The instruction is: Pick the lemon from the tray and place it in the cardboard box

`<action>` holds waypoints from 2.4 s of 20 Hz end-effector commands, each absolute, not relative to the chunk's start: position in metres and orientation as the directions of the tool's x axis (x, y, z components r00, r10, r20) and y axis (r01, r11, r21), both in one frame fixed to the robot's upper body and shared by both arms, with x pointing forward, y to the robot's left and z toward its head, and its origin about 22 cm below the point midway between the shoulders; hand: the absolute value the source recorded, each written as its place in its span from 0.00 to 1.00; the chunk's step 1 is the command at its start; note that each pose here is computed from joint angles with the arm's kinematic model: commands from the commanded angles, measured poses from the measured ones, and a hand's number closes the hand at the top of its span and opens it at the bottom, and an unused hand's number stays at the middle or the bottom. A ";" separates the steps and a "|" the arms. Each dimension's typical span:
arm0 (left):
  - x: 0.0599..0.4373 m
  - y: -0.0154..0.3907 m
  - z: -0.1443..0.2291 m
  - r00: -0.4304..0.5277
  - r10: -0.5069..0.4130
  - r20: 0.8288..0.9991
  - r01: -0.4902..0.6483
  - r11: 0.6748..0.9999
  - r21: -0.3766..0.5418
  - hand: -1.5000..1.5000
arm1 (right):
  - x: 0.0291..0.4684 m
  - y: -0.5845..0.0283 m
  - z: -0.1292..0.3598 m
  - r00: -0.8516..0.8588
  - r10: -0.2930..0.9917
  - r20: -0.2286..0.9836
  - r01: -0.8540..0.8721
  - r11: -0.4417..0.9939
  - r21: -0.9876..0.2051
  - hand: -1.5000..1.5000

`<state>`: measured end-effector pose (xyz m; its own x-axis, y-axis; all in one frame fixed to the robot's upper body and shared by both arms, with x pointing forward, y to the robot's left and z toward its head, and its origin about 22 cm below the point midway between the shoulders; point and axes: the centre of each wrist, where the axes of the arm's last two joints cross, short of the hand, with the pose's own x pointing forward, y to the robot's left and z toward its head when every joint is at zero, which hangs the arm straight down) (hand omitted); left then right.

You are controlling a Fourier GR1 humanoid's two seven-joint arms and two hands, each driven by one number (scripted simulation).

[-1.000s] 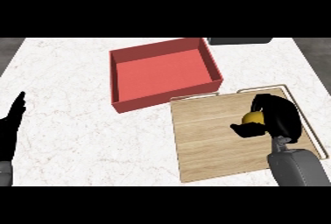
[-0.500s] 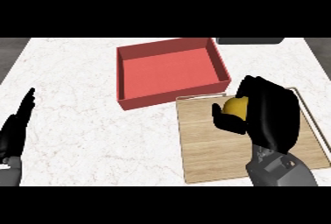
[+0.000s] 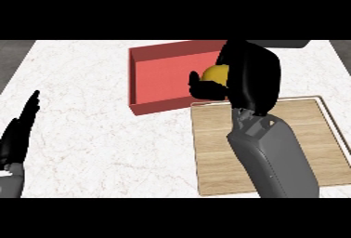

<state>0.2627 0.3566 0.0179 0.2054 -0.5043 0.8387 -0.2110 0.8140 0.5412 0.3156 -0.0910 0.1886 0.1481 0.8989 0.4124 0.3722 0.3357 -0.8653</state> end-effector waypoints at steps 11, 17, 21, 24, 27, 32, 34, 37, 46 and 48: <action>0.263 0.357 0.012 0.180 -0.504 0.845 -0.201 0.822 0.533 0.50 | 0.427 -0.069 0.206 0.164 0.767 0.620 0.358 0.539 -0.762 1.00; 0.280 0.353 0.019 0.180 -0.519 0.836 -0.203 0.812 0.548 0.50 | 0.451 -0.077 0.168 0.208 0.758 0.619 0.356 0.531 -0.769 1.00; 0.287 0.343 0.034 0.156 -0.508 0.847 -0.192 0.826 0.530 0.50 | 0.459 -0.081 0.158 0.297 0.765 0.571 0.369 0.460 -0.808 1.00; 0.285 0.348 0.026 0.157 -0.514 0.843 -0.180 0.824 0.537 0.50 | 0.463 -0.084 0.155 0.352 0.685 0.638 0.341 0.541 -0.769 0.00; 0.286 0.330 0.024 0.143 -0.509 0.849 -0.176 0.831 0.528 0.50 | 0.463 -0.094 0.140 0.377 0.633 0.676 0.331 0.590 -0.737 0.00; 0.288 0.337 0.021 0.163 -0.513 0.843 -0.165 0.828 0.536 0.50 | 0.466 -0.091 0.146 0.302 0.629 0.716 0.362 0.619 -0.697 0.00; 0.291 0.337 0.030 0.141 -0.512 0.847 -0.184 0.827 0.531 0.50 | 0.468 -0.107 0.143 0.244 0.635 0.733 0.424 0.610 -0.669 0.00; 0.283 0.340 0.015 0.155 -0.513 0.844 -0.168 0.828 0.535 0.50 | 0.462 -0.088 0.138 0.170 0.617 0.769 0.501 0.618 -0.606 0.00; 0.271 0.347 0.012 0.184 -0.509 0.841 -0.206 0.817 0.539 0.50 | 0.470 -0.123 0.160 0.011 0.475 0.880 0.647 0.668 -0.369 0.00; 0.271 0.354 0.025 0.196 -0.501 0.843 -0.209 0.818 0.535 0.50 | 0.471 -0.138 0.164 -0.017 0.453 0.891 0.652 0.681 -0.333 0.00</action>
